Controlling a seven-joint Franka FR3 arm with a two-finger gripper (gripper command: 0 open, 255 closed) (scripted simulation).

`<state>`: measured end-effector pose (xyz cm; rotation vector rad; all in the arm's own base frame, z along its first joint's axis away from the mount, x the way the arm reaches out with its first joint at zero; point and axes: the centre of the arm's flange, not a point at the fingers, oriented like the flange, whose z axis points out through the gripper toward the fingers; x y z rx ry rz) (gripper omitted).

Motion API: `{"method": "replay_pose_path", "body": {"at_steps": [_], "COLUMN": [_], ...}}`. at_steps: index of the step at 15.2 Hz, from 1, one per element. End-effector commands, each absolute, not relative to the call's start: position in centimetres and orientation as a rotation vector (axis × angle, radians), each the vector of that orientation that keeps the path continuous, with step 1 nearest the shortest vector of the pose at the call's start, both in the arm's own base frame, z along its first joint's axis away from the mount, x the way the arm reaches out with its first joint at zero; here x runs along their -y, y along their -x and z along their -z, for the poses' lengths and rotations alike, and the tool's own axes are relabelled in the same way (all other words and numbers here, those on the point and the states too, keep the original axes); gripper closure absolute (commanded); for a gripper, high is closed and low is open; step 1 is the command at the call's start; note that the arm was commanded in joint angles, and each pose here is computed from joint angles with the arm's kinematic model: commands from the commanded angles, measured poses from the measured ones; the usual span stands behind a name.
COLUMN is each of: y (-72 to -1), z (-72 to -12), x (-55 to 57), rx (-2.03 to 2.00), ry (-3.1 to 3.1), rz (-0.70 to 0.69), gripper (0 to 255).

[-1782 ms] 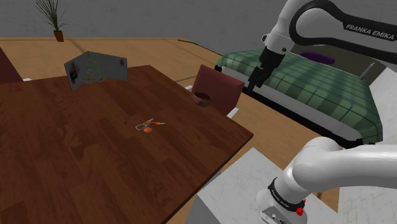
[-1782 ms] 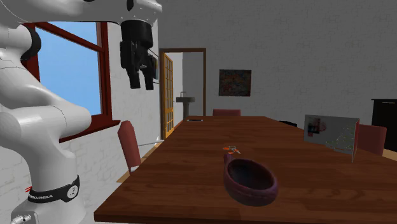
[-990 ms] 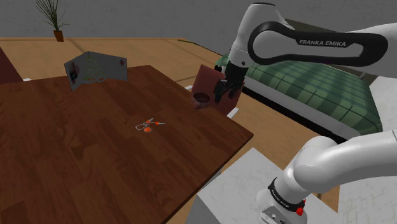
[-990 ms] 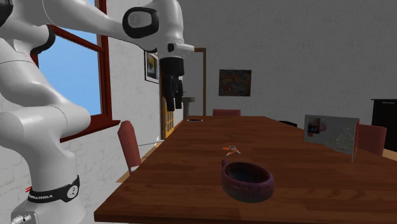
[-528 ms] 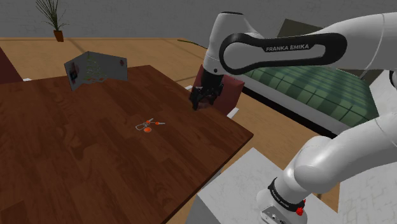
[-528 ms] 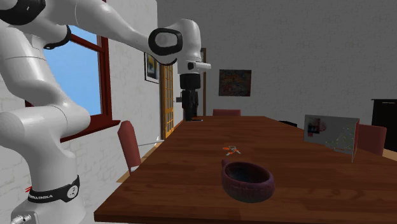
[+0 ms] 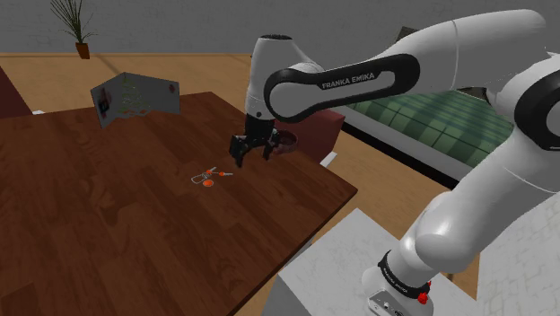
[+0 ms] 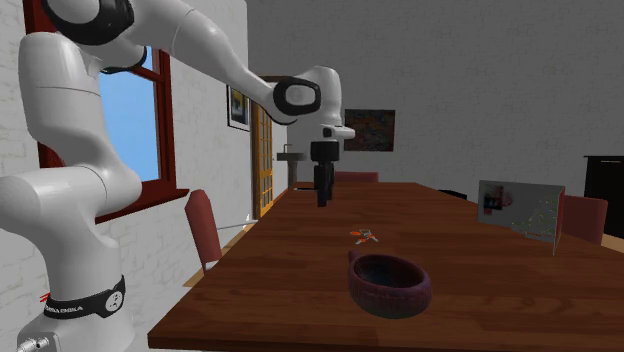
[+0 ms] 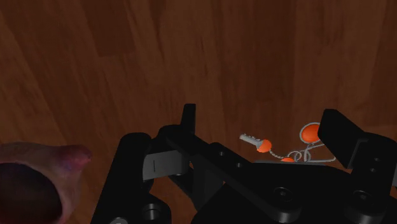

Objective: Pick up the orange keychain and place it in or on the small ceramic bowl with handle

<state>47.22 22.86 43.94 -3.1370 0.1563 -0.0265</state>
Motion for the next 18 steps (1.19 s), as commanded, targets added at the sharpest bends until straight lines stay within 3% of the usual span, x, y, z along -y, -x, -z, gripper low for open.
{"method": "replay_pose_path", "body": {"at_steps": [1, 10, 18], "y": [-48.8, -55.4, -55.4], "z": [-42.9, -37.3, -33.3], "x": [-24.7, -32.6, -32.6], "rx": [-0.181, -0.276, -0.276], "ry": [3.136, 3.133, 3.133], "rz": [0.019, -0.015, -0.015], "gripper": [0, 0, 0]}}
